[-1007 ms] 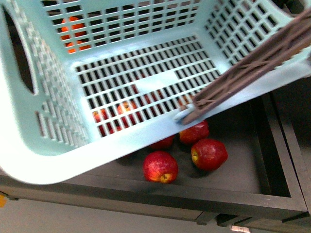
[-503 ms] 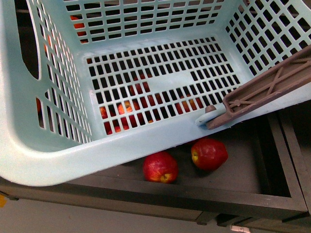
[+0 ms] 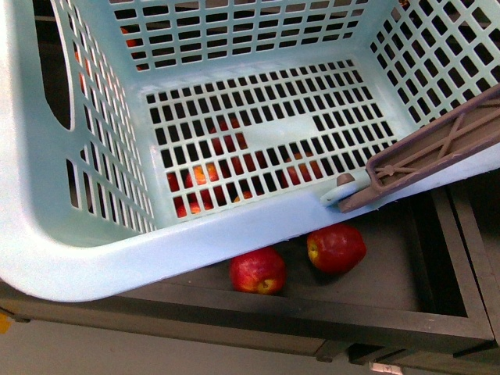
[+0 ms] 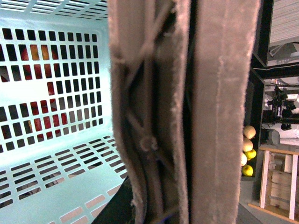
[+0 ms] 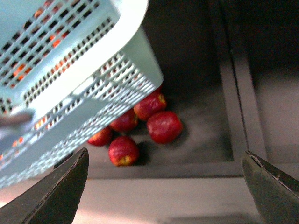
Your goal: Pick mango and avocado into basket
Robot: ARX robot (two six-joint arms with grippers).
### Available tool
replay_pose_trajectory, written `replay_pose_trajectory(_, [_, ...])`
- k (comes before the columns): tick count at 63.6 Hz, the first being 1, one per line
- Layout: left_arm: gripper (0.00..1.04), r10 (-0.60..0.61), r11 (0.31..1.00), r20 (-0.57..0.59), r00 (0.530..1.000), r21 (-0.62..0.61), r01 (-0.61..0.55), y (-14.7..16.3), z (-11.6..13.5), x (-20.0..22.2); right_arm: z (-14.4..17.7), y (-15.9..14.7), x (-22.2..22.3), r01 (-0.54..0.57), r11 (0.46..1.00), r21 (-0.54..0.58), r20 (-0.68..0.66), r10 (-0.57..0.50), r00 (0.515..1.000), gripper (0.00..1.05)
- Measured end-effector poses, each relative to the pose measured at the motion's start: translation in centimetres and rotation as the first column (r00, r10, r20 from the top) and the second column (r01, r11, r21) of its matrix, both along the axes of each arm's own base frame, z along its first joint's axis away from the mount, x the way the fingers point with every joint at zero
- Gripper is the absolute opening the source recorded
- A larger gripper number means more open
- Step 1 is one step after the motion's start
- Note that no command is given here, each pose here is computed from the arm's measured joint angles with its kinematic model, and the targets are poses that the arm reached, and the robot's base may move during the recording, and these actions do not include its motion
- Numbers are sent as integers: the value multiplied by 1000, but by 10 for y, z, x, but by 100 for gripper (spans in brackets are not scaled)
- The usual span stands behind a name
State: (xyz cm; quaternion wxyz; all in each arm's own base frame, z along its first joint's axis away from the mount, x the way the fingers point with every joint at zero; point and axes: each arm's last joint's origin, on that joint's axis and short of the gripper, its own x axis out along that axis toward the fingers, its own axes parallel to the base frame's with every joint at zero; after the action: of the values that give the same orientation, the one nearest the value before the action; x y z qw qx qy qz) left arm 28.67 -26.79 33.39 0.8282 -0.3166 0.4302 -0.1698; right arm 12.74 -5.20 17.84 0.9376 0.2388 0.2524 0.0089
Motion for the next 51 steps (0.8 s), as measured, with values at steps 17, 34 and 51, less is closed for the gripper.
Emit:
replay_pose_trajectory(17, [15,1,1000,-1,1000,-1,-1,0,0,0,5,-85,44,289,957,-1,-19,-289,957,96])
replay_pose_trajectory(34, [15,-1,1000,-1,1000,-1,1,0,0,0,-84,-167,112,503,859,-97,-338,-504,795,96])
replay_pose_trajectory(51, [15,-2,1000,-2,1000,-2,2,0,0,0,-135,-184,154,564,821,-85,-488,-528,695,96])
